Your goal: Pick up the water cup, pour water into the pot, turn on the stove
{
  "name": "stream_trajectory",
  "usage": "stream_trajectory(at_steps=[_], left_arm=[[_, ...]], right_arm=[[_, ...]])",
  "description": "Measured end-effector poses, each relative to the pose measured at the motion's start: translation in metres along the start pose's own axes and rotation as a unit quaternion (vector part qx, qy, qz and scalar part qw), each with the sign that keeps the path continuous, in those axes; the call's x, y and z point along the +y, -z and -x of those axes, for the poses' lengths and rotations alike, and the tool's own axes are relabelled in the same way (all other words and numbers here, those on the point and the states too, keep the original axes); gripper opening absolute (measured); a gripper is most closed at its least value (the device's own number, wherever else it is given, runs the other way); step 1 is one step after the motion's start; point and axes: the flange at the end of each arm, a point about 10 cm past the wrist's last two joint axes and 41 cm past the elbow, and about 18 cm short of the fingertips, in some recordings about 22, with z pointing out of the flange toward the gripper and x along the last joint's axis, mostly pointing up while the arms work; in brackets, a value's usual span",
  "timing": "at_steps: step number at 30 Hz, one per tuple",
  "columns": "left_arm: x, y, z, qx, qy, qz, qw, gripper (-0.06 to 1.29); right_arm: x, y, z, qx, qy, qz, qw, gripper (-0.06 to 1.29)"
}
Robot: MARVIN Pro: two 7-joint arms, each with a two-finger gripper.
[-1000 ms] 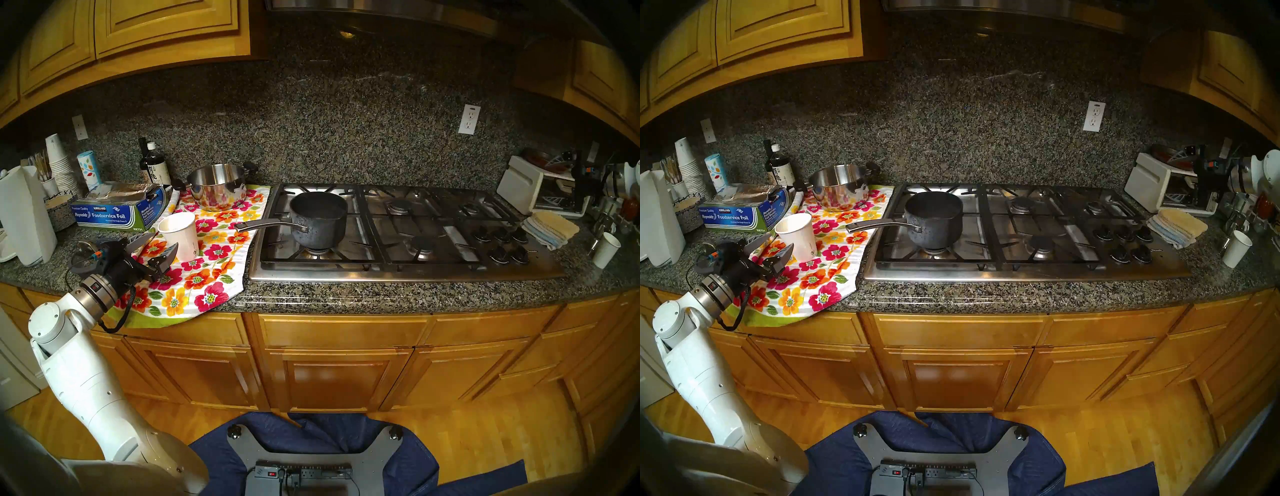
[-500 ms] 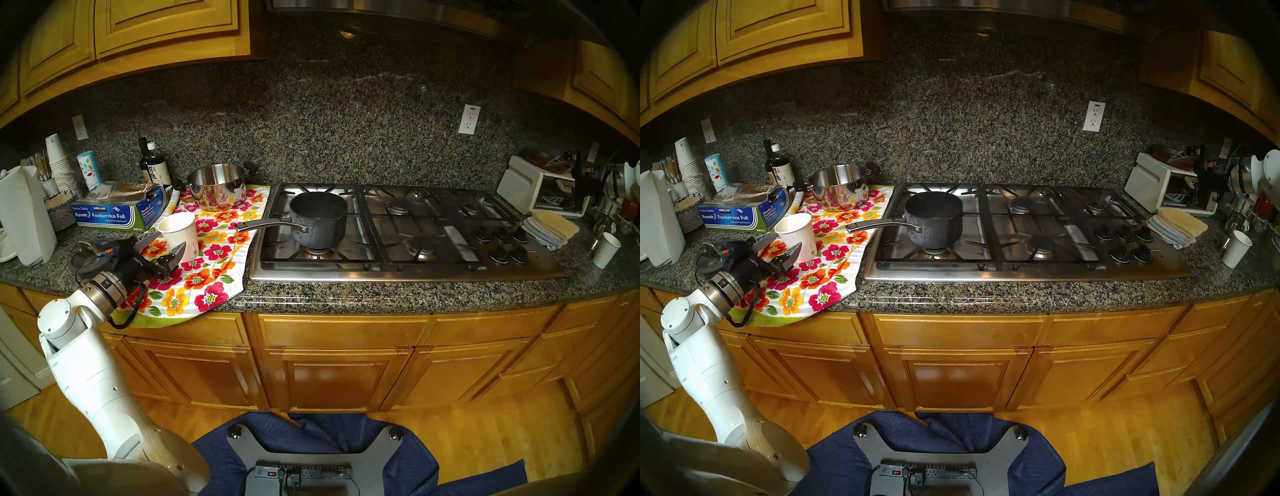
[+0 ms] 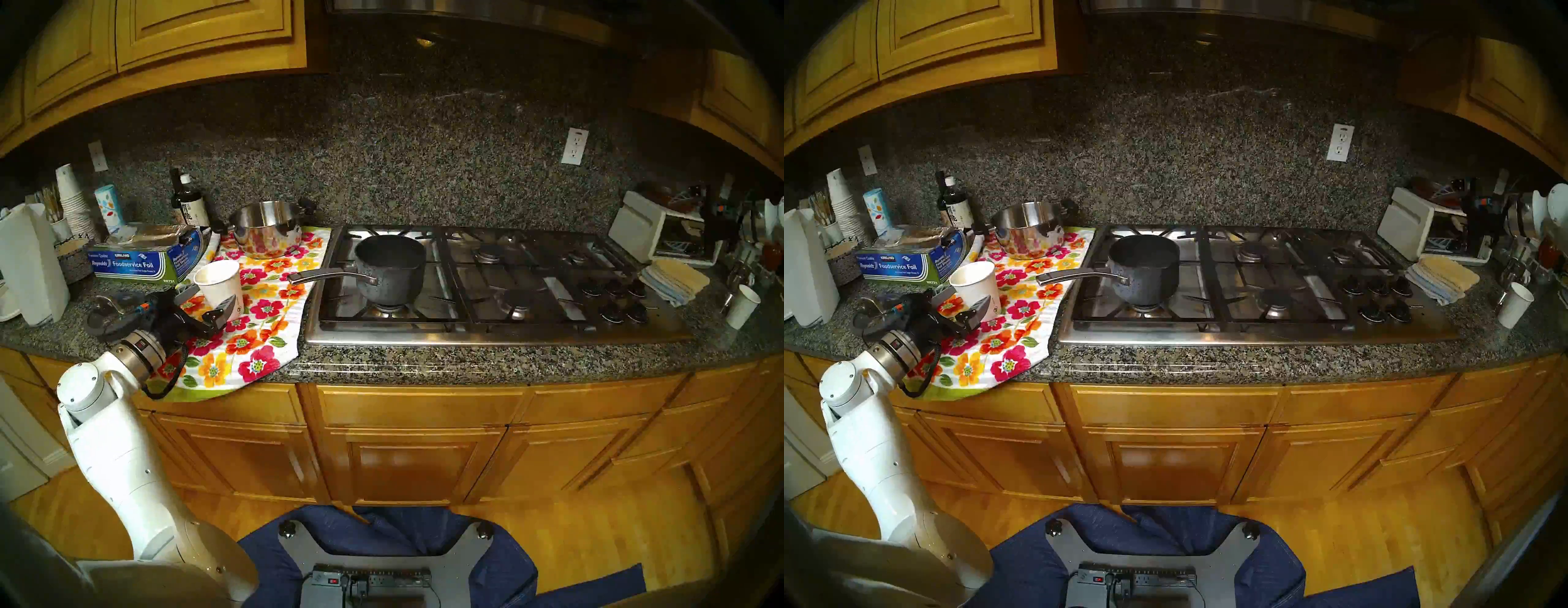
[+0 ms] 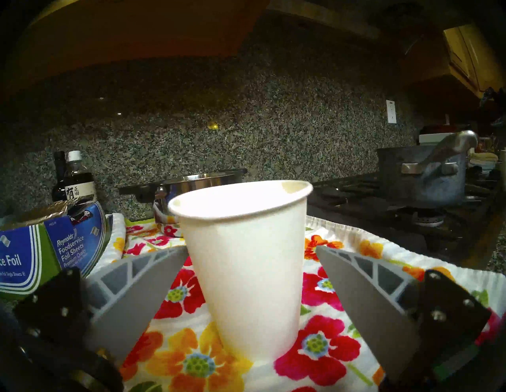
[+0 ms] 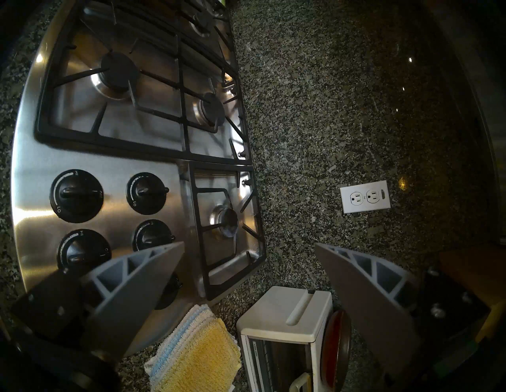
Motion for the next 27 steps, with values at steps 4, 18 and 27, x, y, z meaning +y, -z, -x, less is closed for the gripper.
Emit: stream_trajectory(at_steps=[4, 18, 27], left_arm=[[-0.001, -0.002, 0.002, 0.000, 0.001, -0.001, 1.0000, 1.23], [-0.002, -0.013, 0.009, 0.001, 0.002, -0.002, 1.0000, 1.23], [-0.001, -0.021, 0.009, 0.003, 0.000, 0.002, 1.0000, 1.23]], right_arm=[[0.000, 0.000, 0.000, 0.000, 0.000, 0.000, 1.0000, 1.24], [0.000, 0.000, 0.000, 0.000, 0.000, 0.000, 1.0000, 1.24], [0.000, 0.000, 0.000, 0.000, 0.000, 0.000, 1.0000, 1.24]])
